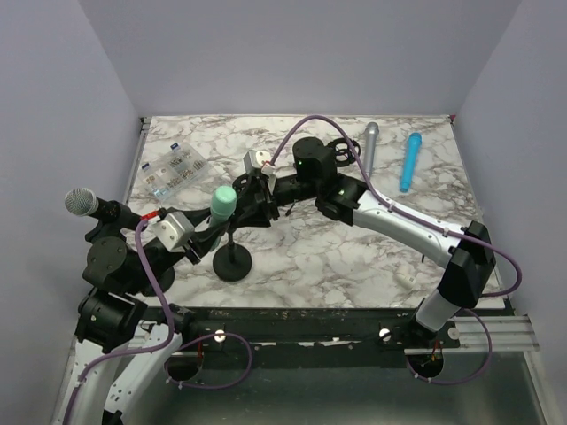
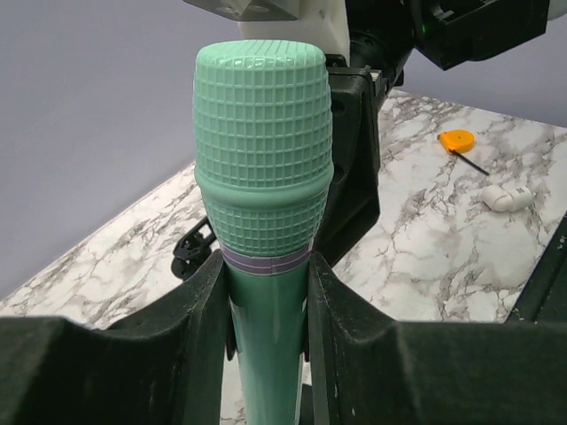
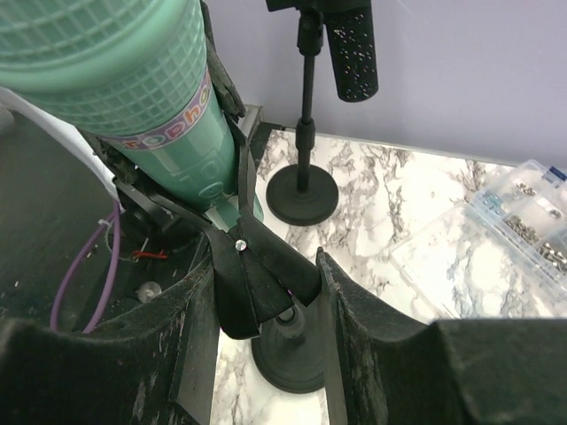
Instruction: Remove the microphone from the stand
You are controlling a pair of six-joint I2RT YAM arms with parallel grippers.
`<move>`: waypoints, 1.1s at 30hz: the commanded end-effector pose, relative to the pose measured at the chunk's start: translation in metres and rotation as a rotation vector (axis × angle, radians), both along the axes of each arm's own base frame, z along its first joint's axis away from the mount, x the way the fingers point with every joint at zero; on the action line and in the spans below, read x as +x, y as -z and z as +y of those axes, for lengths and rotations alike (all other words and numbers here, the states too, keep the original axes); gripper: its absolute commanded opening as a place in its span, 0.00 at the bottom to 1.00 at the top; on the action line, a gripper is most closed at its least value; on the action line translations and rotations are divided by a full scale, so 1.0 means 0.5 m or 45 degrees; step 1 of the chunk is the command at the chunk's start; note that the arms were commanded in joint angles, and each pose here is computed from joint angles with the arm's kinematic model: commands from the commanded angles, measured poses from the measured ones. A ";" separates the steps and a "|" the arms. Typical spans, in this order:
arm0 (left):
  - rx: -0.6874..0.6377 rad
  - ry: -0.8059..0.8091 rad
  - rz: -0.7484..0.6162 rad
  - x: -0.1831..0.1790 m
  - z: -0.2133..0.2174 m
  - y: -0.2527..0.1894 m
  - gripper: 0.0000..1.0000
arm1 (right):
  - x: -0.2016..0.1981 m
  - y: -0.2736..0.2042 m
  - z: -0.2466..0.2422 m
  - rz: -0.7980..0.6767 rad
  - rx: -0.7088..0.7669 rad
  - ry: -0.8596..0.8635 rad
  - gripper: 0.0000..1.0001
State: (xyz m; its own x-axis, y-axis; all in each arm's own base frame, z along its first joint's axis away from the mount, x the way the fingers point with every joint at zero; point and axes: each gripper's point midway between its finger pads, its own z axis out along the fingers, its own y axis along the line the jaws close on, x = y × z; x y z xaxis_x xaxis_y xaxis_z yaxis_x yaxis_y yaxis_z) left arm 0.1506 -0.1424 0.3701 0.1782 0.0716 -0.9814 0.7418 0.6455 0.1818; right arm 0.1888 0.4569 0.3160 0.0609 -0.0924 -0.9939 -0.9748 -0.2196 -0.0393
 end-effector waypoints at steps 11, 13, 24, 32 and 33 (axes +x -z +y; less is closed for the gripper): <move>-0.117 -0.098 -0.099 0.045 0.007 -0.018 0.00 | 0.045 0.009 -0.004 0.017 -0.071 0.185 0.01; -0.119 -0.113 -0.102 0.044 0.011 -0.013 0.00 | 0.046 0.016 -0.005 0.035 -0.072 0.199 0.07; -0.129 -0.118 -0.102 0.037 0.015 -0.007 0.00 | 0.028 -0.013 -0.011 0.065 0.075 0.194 0.89; -0.130 -0.108 -0.098 0.030 0.015 -0.009 0.00 | -0.002 -0.021 -0.019 0.094 0.188 0.123 1.00; -0.129 -0.109 -0.096 0.029 0.016 -0.010 0.00 | -0.009 -0.019 -0.020 0.091 0.191 0.099 1.00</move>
State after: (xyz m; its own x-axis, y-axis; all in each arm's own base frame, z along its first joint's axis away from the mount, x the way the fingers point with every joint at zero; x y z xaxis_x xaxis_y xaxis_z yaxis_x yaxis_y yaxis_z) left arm 0.1709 -0.1370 0.3605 0.2043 0.0161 -0.9788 0.6789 0.7180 0.1535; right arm 0.1987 0.4502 0.3009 -0.0505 -0.0409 -0.9979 -0.9953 -0.0802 0.0536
